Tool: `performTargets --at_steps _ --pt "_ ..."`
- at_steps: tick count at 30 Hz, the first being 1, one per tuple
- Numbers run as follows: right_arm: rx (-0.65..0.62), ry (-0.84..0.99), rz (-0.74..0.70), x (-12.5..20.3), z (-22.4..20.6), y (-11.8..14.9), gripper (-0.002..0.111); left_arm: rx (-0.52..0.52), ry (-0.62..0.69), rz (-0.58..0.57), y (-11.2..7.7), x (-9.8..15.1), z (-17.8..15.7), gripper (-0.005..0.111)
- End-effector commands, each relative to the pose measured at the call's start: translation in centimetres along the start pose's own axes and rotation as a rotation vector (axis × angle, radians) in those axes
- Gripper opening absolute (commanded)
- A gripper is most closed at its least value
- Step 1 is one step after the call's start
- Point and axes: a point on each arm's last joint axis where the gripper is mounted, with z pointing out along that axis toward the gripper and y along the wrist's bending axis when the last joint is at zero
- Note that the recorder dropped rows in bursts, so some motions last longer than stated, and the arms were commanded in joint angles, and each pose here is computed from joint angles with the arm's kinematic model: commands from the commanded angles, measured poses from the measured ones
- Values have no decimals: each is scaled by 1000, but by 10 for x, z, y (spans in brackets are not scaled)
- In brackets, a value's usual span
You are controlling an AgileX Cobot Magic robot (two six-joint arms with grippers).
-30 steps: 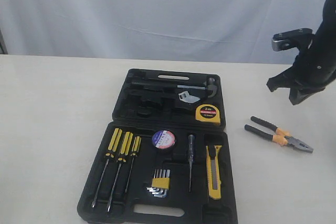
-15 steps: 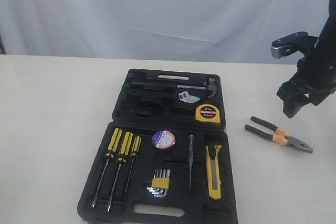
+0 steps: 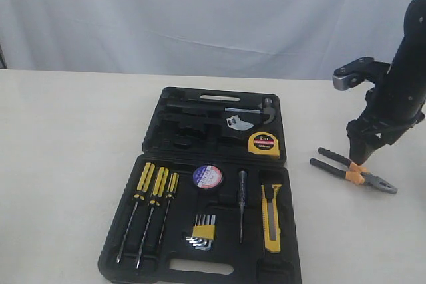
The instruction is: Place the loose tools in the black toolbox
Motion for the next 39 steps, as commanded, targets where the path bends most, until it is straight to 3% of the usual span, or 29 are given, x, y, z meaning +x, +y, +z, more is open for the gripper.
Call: performTargets --at_steps 1,12,23,26,29,33,36,39 --pt "-16 23 -93 -3 19 -3 77 5 -4 -5 0 0 0 0" --pt "-55 77 -110 -10 76 -7 74 5 -4 -5 0 0 0 0" --pt "-39 53 -148 -8 91 -18 73 5 -4 -5 0 0 0 0" --pt "-44 60 -136 -4 92 -23 60 5 -4 -5 0 0 0 0" --pt "-44 60 -134 -4 92 -24 40 5 -4 -5 0 0 0 0" --pt "-40 54 -136 -6 91 -24 -1 5 -4 -5 0 0 0 0" --pt "-31 44 -122 -12 78 -27 0 5 -4 -5 0 0 0 0" --pt "0 -18 -122 -23 40 -31 0 5 -4 -5 0 0 0 0"
